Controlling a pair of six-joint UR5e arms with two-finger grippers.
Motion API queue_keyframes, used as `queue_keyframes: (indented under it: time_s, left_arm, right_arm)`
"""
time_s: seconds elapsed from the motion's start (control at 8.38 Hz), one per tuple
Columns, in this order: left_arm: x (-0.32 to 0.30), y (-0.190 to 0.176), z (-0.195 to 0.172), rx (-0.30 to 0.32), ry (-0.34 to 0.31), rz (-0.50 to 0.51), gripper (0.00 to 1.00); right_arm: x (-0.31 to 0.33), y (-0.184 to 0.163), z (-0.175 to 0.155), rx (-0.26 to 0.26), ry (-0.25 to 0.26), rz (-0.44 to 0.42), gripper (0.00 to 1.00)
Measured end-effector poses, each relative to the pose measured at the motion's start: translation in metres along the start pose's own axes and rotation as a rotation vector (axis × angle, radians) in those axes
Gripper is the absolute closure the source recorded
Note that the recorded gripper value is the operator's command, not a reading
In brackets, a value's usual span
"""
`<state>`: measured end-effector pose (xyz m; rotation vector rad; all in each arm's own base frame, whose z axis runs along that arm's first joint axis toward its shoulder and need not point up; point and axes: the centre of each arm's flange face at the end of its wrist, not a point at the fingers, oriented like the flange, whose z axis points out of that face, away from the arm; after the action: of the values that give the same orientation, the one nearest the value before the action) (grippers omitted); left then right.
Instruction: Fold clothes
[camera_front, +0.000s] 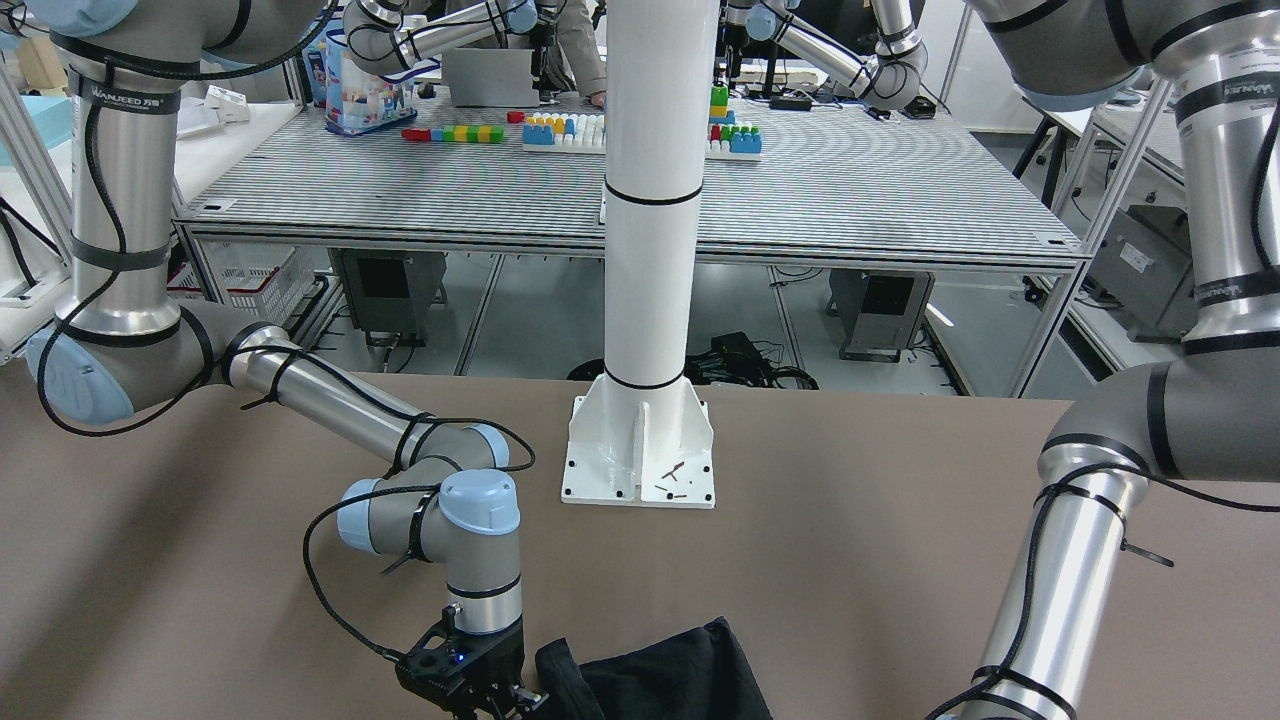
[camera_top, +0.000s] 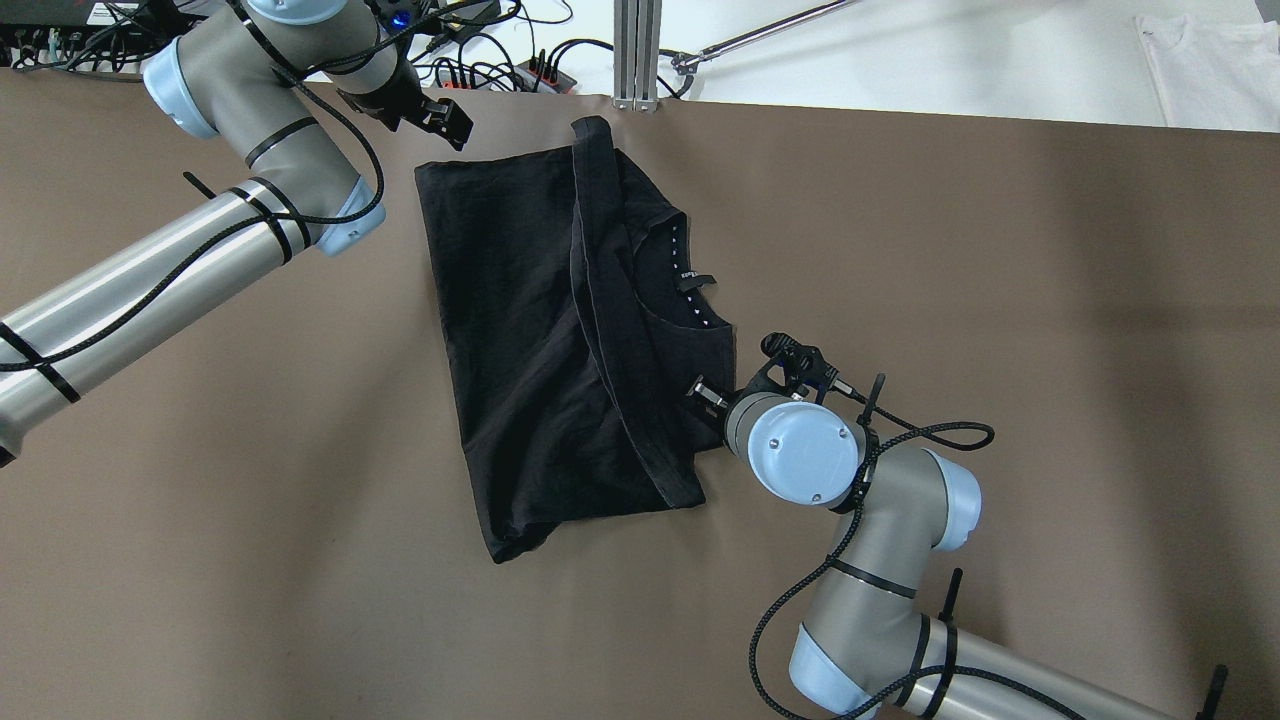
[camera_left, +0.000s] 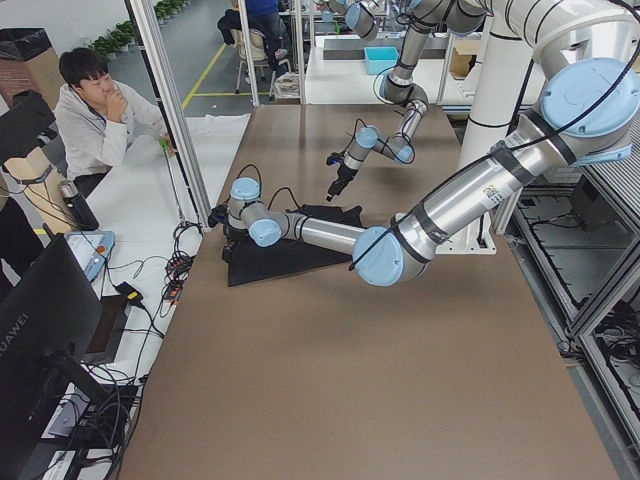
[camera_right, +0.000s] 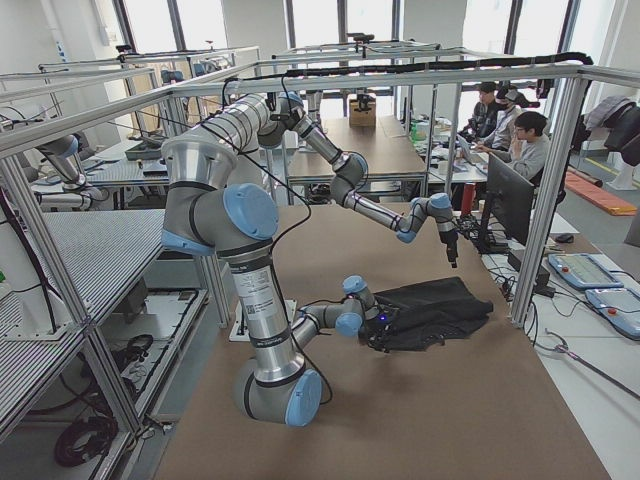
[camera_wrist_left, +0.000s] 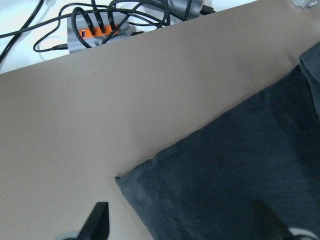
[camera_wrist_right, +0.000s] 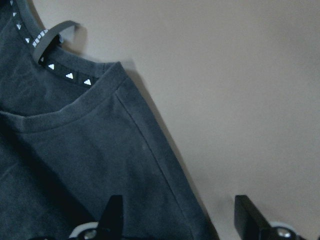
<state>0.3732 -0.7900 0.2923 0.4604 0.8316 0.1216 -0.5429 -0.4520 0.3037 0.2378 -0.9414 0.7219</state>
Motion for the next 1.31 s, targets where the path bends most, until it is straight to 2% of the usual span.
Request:
queue_keyframes:
  time_s: [0.12, 0.24, 0.6, 0.84, 1.19, 1.31]
  left_arm:
    - [0.000, 0.000, 0.000, 0.000, 0.000, 0.000, 0.00]
    - [0.000, 0.000, 0.001, -0.001, 0.000, 0.000, 0.00]
    - [0.001, 0.001, 0.001, -0.002, 0.000, 0.001, 0.00]
    - [0.002, 0.002, 0.002, -0.002, 0.002, 0.001, 0.00]
    - [0.000, 0.007, 0.000, 0.003, 0.006, 0.001, 0.00]
    - [-0.001, 0.009, -0.001, 0.005, 0.008, -0.003, 0.00]
  right_arm:
    - [-0.001, 0.004, 0.005, 0.000, 0.002, 0.003, 0.37]
    - [-0.002, 0.006, 0.007, -0.002, 0.002, 0.008, 0.49]
    - [-0.006, 0.012, 0.000, -0.015, -0.019, 0.024, 1.00]
    - [-0.007, 0.012, -0.008, -0.021, -0.034, 0.020, 1.00]
    - [0.003, 0.009, -0.047, -0.047, -0.080, 0.014, 1.00]
    - [0.016, 0.018, -0.058, -0.068, -0.083, 0.003, 1.00]
